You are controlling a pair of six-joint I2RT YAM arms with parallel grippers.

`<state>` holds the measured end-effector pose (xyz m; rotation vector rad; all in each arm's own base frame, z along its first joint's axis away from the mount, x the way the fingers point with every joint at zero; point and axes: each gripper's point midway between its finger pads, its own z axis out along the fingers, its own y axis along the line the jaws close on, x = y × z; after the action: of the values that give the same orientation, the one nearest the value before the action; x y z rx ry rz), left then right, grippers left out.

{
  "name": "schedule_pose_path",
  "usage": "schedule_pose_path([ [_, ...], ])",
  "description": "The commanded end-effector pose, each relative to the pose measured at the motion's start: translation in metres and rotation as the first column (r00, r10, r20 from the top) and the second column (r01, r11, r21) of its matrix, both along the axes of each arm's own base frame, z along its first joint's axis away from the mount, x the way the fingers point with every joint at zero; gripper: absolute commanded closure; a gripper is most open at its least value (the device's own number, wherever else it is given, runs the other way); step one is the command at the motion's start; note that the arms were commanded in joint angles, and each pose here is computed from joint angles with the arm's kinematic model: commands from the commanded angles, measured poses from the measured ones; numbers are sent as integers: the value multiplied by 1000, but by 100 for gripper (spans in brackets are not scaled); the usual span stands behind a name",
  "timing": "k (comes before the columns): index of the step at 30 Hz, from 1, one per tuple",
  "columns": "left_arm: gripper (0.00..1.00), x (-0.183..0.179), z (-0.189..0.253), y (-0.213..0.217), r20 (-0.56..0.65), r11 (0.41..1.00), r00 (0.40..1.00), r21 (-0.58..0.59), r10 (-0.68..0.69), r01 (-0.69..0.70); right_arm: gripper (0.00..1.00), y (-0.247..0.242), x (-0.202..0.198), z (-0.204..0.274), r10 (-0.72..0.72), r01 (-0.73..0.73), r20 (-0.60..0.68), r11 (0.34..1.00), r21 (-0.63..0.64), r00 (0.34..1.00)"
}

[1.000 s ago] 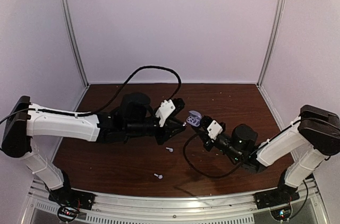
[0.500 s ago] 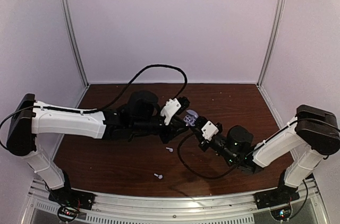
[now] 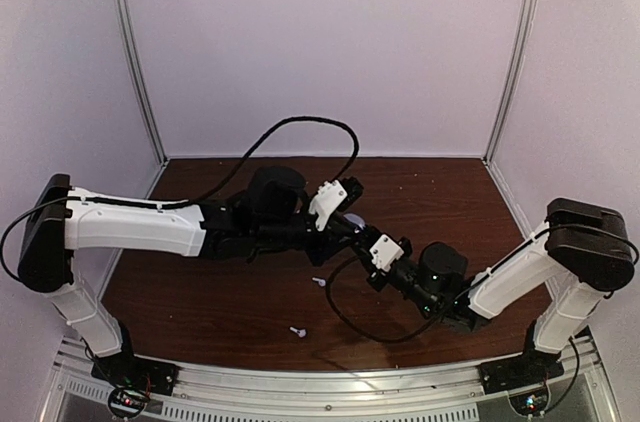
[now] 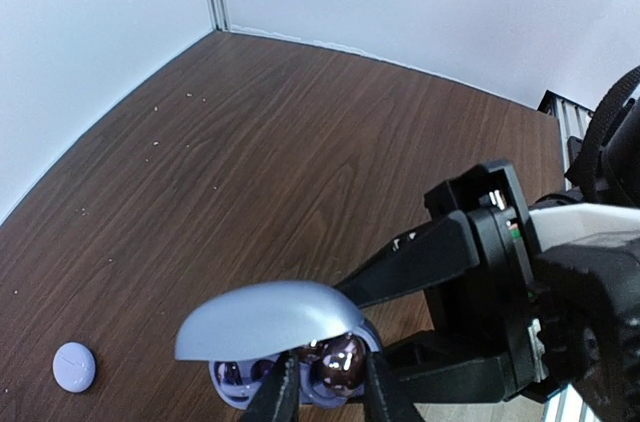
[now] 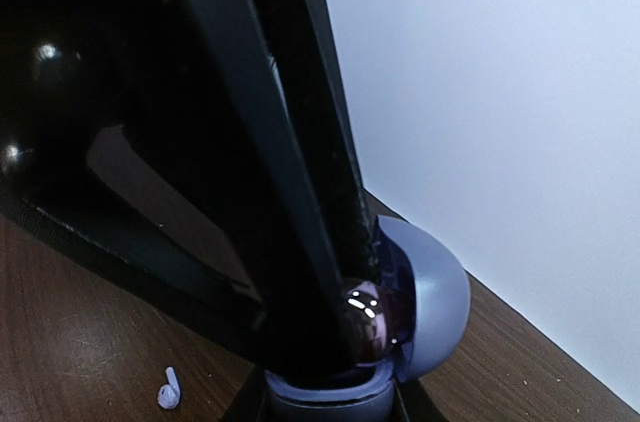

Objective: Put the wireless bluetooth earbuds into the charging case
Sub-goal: Place the right earbud at the center of the board.

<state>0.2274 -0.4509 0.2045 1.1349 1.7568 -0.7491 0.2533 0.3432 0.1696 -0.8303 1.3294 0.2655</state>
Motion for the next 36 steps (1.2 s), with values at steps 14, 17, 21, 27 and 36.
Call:
schedule_pose_path([
  [14,75,3,-12,-3,-36,999,999,42,24,-22,100,-1,1,24,-32,30,10,992,125,999],
  [17,75,4,-14,-4,-38,999,999,48,26,-25,100,0,1,27,-31,29,8,990,136,999],
  [21,75,3,-14,-6,-42,999,999,44,22,-20,100,1,1,29,-27,26,7,989,147,1000],
  [27,68,3,-17,-8,-49,998,999,54,21,-18,100,2,1,30,-19,18,4,988,156,1000],
  [36,64,3,-14,-9,-47,999,999,48,18,-15,100,2,-2,29,-7,7,2,985,170,1000],
])
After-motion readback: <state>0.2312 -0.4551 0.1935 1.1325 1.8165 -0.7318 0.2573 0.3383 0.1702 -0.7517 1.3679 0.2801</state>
